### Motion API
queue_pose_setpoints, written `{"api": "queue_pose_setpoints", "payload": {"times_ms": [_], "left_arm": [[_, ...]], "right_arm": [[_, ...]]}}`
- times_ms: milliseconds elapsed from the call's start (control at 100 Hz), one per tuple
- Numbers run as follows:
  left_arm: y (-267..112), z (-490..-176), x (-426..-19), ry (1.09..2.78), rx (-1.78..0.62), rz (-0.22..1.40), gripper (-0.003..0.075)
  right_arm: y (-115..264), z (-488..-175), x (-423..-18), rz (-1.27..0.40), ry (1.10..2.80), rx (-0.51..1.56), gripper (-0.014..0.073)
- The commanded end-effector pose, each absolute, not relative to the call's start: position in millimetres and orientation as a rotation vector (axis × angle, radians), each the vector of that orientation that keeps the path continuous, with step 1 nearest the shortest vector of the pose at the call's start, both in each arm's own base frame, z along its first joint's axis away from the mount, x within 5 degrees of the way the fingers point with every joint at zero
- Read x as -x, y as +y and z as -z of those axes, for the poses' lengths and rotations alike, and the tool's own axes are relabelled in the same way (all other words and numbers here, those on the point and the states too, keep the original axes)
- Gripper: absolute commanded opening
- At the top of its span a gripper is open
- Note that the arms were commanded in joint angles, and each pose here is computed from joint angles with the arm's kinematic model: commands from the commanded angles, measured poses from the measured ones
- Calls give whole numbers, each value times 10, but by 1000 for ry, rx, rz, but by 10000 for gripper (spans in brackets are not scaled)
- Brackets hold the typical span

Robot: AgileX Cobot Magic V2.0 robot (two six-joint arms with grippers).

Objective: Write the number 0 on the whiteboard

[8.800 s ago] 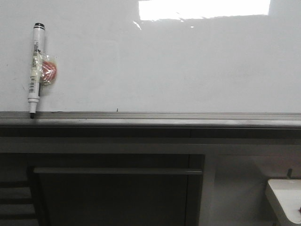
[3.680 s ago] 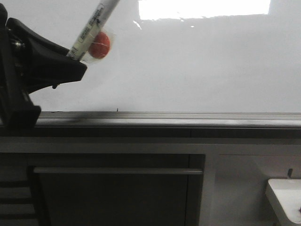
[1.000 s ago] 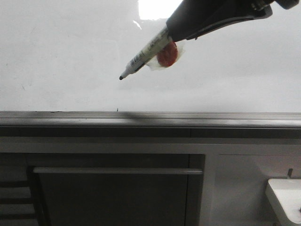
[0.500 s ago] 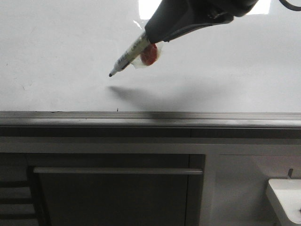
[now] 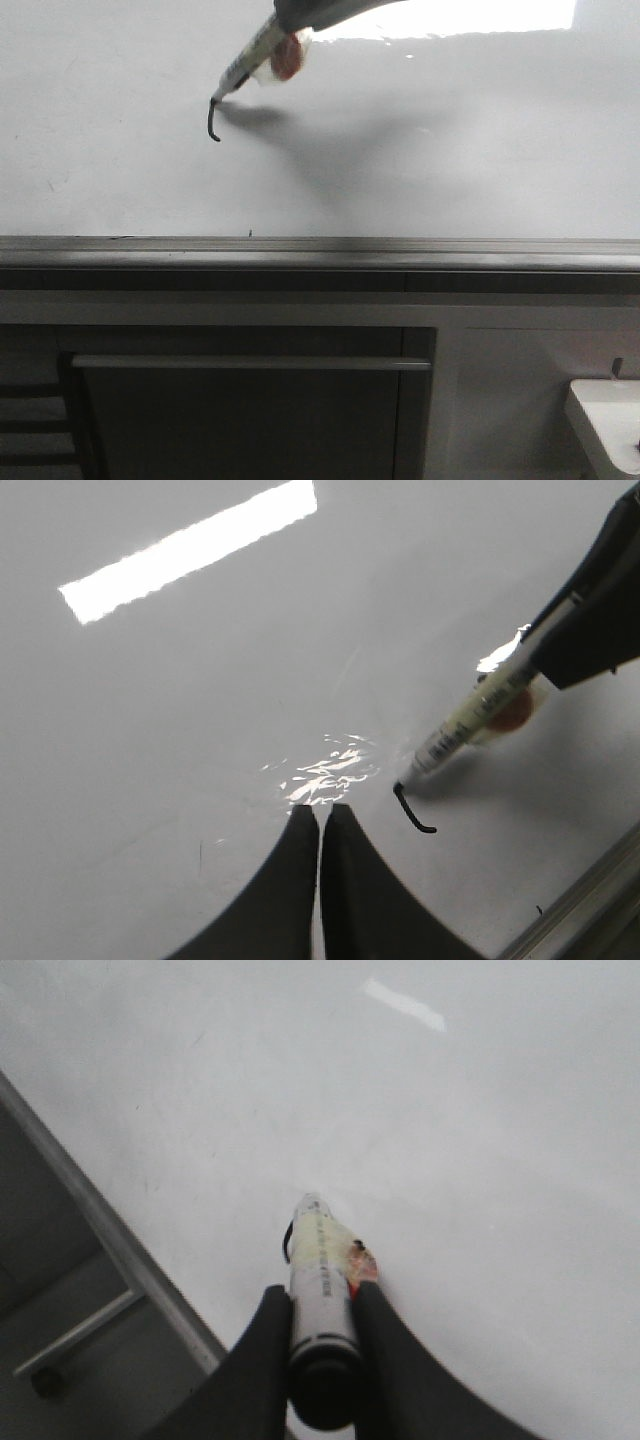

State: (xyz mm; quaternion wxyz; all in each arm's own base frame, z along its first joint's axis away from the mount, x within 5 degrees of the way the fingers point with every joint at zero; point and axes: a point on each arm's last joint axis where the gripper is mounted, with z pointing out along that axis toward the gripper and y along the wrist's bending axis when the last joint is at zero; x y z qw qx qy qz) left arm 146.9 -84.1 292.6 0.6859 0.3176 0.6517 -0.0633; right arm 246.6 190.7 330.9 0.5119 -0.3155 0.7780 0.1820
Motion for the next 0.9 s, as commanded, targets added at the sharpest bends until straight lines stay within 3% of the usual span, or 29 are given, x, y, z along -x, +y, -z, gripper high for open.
{"api": "queue_pose_setpoints", "payload": {"times_ms": [0, 180, 420, 890], "left_arm": [[-848, -3105, -1468, 1362, -652, 173, -20], [-848, -3105, -1468, 1362, -652, 173, -20], [-848, -3105, -1468, 1362, -652, 173, -20], [-850, -3123, -1465, 1343, -646, 177, -20]], "right_arm": [[1742, -3658, -2569, -384, 1735, 651, -66], [1571, -3730, -2529, -377, 1782, 651, -66], [1547, -3588, -2464, -402, 1913, 732, -46], [1879, -3357, -2496, -443, 1939, 823, -46]]}}
